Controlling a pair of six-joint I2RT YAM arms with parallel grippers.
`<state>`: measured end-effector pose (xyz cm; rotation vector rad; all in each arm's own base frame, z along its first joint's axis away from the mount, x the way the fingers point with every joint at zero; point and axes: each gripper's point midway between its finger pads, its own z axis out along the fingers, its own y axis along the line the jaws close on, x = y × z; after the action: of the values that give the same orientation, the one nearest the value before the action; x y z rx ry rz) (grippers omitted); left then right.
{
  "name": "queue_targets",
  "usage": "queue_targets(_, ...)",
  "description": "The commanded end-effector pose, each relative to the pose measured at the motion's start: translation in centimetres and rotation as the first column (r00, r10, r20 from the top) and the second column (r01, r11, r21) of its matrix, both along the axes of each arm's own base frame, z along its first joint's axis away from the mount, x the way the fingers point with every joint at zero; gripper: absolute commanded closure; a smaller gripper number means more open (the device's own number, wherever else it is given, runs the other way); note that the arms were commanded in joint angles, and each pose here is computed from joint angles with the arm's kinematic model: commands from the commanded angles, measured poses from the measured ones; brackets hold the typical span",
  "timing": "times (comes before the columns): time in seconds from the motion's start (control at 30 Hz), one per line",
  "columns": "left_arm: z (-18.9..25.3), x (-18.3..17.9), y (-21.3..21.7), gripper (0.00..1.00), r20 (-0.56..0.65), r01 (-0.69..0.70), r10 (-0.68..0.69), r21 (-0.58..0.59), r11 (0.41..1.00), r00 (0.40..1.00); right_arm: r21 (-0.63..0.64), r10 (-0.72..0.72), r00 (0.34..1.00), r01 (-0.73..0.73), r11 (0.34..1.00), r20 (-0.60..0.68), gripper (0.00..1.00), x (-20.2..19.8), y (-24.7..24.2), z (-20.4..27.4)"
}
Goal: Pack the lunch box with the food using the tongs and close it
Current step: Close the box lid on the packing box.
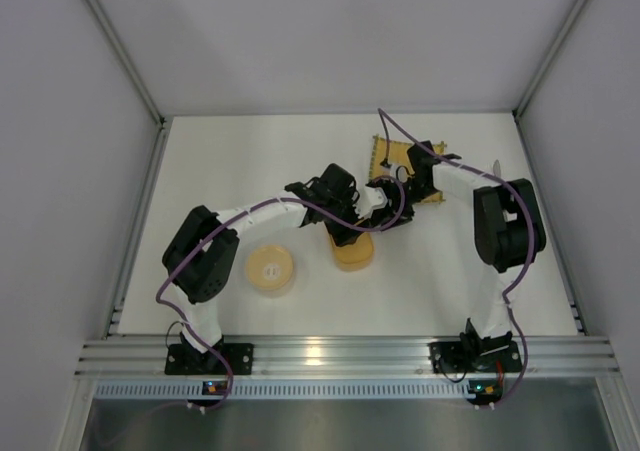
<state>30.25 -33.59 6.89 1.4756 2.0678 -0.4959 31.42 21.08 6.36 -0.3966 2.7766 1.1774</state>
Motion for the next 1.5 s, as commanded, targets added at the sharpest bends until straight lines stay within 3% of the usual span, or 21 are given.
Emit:
queue_targets(0.0,-0.5,-2.4,0.6,0.32,-0.088,0.001,0.0,0.008,1.0,0.996,0.001,0.026,0.999,-0.026,1.0,0.04,0.48,-0.1,0.8,0.8)
queue_targets(0.47,3.5,-2.3,0.6,0.33,-0.065,-0.033,0.027,-0.081,0.996,0.997,-0.074,0.079,0.996,-0.077,0.994,0.028,0.44,-1.3,3.5,-0.9)
queue_targets(0.73,8.0,-1.6,4.4,0.44,-0.021,-0.078,0.076,-0.145,0.986,0.997,-0.109,0.084,0.996,-0.081,0.991,0.024,0.48,-1.4,3.6,-2.0)
queue_targets(0.9,6.8,-1.9,5.6,0.6,-0.082,-0.095,0.085,-0.137,0.986,0.993,-0.126,0.075,0.997,-0.073,0.989,0.015,0.49,-1.4,3.4,-2.5)
queue_targets(1.1,5.3,-2.4,5.0,0.71,-0.146,-0.107,0.086,-0.145,0.984,0.986,-0.126,0.088,0.996,-0.086,0.988,0.016,0.49,-1.9,3.2,-2.2)
queue_targets(1.47,3.1,-1.9,4.4,0.76,-0.183,-0.106,0.086,-0.105,0.989,0.979,-0.117,0.097,0.995,-0.096,0.989,-0.001,0.48,-2.3,3.3,-2.4)
